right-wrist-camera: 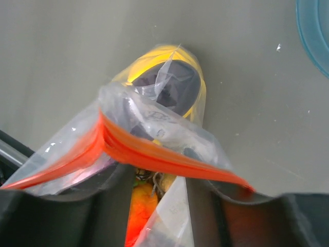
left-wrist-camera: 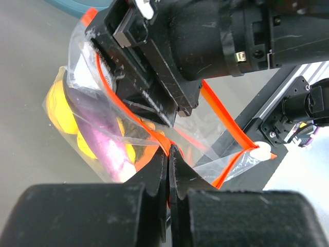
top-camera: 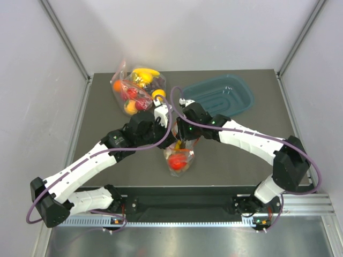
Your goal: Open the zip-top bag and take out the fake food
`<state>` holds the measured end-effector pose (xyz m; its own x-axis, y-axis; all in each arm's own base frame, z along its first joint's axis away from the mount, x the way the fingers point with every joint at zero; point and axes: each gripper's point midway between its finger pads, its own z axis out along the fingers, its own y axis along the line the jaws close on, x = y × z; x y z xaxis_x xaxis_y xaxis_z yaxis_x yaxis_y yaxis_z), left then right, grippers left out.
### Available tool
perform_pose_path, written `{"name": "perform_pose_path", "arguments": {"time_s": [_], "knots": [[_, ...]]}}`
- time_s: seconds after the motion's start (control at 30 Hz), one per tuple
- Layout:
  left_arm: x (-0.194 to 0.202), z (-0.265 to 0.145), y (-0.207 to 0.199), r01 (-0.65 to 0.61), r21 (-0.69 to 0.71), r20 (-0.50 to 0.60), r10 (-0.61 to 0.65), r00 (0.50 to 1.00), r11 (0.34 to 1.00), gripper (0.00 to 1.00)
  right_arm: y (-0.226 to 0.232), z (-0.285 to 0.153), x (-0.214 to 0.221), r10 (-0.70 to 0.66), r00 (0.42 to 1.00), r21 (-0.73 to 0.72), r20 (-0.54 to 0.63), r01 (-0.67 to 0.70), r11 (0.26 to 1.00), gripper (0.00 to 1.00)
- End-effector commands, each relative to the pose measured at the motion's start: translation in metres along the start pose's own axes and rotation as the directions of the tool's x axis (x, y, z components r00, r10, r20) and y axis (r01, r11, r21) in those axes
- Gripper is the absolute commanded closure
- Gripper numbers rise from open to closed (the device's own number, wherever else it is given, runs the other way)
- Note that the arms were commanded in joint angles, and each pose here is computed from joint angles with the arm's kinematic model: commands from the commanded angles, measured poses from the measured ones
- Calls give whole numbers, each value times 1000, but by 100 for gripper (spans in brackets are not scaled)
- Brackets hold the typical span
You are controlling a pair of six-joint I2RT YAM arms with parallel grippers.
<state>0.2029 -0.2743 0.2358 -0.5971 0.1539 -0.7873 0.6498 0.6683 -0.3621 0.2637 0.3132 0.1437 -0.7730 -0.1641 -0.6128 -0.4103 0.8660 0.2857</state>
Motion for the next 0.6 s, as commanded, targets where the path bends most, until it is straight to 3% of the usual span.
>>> {"name": "perform_pose_path", "arguments": {"time_s": [0.0, 0.2, 0.37, 0.57], "knots": [[-17, -8, -7, -31, 32, 75, 29, 997, 999, 100, 8, -1, -22, -5, 999, -23, 53, 6, 1000, 62], [-16, -6, -5, -26, 22, 75, 24, 997, 999, 100, 0, 1, -9, -23, 1000, 3, 16, 23, 1000, 77], [-16, -6, 1, -22, -11, 79, 23, 997, 1000, 100, -3, -1, -3, -34, 999, 12, 10, 34, 999, 100], [-8, -2, 19, 39, -86, 47, -35, 998, 996, 100, 4, -32, -24, -37, 993, -7, 112, 37, 999, 100]]}}
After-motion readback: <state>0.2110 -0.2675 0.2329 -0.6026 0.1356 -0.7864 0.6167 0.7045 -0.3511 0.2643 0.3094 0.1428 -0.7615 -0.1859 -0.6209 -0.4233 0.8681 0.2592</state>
